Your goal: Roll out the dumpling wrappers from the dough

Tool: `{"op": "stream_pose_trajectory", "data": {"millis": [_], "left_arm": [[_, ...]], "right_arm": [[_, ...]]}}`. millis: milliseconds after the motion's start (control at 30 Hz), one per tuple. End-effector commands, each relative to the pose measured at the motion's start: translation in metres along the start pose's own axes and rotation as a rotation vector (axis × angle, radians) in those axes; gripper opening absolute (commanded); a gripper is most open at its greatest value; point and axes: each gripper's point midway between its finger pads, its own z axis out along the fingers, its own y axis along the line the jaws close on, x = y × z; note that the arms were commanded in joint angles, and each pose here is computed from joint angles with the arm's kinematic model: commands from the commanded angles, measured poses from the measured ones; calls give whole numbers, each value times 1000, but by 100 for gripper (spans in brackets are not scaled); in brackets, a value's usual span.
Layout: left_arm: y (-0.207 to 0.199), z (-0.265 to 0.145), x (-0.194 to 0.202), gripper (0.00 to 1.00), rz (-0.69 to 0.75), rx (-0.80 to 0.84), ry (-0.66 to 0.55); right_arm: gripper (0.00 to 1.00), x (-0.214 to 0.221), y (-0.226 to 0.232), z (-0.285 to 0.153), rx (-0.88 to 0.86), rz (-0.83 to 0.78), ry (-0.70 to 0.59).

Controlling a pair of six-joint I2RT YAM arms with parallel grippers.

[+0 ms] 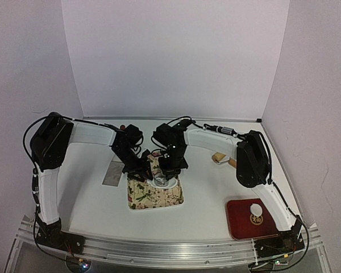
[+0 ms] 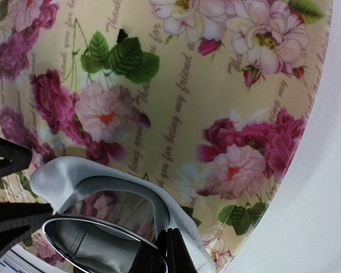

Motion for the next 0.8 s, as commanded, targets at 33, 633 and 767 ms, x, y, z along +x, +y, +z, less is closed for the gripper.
{"op": "stream_pose_trajectory", "data": {"millis": [33,633,767], "left_arm": [[-2,7,-14,44,10,8,-4],[-1,17,-9,0,11,45,37],[1,6,-12,0,12,5,-9]], "right_arm": [[0,32,-22,40,121,-1,135],[0,41,-42,56,239,6,186],[0,46,-55,60,312,9,216]]}}
